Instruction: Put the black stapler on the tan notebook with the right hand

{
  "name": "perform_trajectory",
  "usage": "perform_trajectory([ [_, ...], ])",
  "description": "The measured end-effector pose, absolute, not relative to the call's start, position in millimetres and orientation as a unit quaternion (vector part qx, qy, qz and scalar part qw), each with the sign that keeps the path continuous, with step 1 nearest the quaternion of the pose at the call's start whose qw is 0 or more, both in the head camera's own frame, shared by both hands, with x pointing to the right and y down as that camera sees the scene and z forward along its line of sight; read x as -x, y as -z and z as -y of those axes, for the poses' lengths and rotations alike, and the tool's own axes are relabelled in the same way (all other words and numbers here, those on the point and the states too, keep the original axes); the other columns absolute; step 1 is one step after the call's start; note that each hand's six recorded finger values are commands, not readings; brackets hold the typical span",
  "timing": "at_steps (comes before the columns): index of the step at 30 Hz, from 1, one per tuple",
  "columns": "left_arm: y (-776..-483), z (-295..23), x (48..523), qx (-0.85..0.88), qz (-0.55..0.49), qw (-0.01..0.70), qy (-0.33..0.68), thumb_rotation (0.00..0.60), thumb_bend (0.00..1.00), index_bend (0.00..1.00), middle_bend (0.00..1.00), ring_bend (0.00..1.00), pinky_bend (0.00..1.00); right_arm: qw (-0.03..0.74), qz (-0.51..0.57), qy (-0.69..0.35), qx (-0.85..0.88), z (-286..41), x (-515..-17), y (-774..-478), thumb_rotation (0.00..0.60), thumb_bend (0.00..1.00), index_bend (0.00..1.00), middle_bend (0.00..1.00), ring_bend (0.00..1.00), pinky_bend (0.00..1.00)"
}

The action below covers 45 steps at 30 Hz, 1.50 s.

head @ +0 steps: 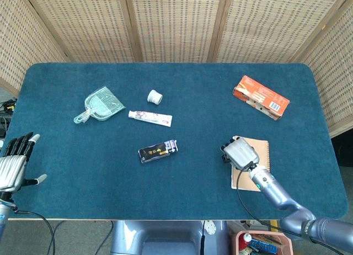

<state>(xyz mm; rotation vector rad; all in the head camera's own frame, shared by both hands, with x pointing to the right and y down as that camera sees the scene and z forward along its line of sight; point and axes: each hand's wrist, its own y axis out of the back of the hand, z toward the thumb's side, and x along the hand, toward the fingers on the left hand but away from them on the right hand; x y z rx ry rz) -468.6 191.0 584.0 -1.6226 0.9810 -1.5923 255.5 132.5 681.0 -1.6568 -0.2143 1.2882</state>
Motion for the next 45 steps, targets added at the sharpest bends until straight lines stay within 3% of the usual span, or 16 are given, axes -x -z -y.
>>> perform_trajectory([
  [8,-584.2,-193.8,464.8,0.621,-0.371,0.33,0.606,0.6,0.0,0.0,0.0,0.0,0.0,0.511,0.055,-0.555,0.655,-145.5,-307.9,-696.1,0.6,0.43,0.54,0.56,0.41,0.49],
  [11,-584.6,-194.5,463.8,0.622,-0.37,0.331,0.606,0.6,0.0,0.0,0.0,0.0,0.0,0.512,0.055,-0.553,0.655,-149.6,-315.9,-697.7,0.6,0.43,0.53,0.5,0.39,0.47],
  [13,-584.8,-194.8,462.5,0.623,-0.368,0.332,0.605,0.6,0.0,0.0,0.0,0.0,0.0,0.511,0.057,-0.552,0.657,-150.8,-317.5,-697.8,0.6,0.34,0.42,0.36,0.28,0.4],
  [15,-585.2,-195.7,461.6,0.624,-0.367,0.332,0.605,0.6,0.0,0.0,0.0,0.0,0.0,0.513,0.054,-0.55,0.657,-151.9,-319.1,-698.1,0.6,0.09,0.13,0.09,0.06,0.19],
  [17,-585.0,-195.9,461.6,0.623,-0.367,0.332,0.605,0.6,0.0,0.0,0.0,0.0,0.0,0.514,0.045,-0.551,0.655,-154.0,-322.3,-699.5,0.6,0.0,0.0,0.0,0.0,0.06],
  [20,-584.5,-196.1,461.9,0.623,-0.368,0.332,0.605,0.6,0.0,0.0,0.0,0.0,0.0,0.503,0.041,-0.56,0.657,-156.7,-325.8,-700.5,0.6,0.0,0.0,0.0,0.0,0.01],
  [25,-584.0,-196.3,461.7,0.624,-0.369,0.331,0.604,0.6,0.0,0.0,0.0,0.0,0.0,0.505,0.057,-0.558,0.656,-157.3,-323.4,-689.2,0.6,0.0,0.0,0.0,0.0,0.01],
  [38,-574.1,-196.1,462.2,0.621,-0.382,0.341,0.594,0.6,0.0,0.0,0.0,0.0,0.0,0.511,0.194,-0.563,0.62,-173.0,-359.4,-601.3,0.6,0.0,0.0,0.0,0.0,0.0],
  [45,-571.5,-198.7,463.3,0.62,-0.387,0.347,0.588,0.6,0.0,0.0,0.0,0.0,0.0,0.47,0.319,-0.568,0.596,-187.7,-394.2,-572.0,0.6,0.0,0.0,0.0,0.0,0.0],
])
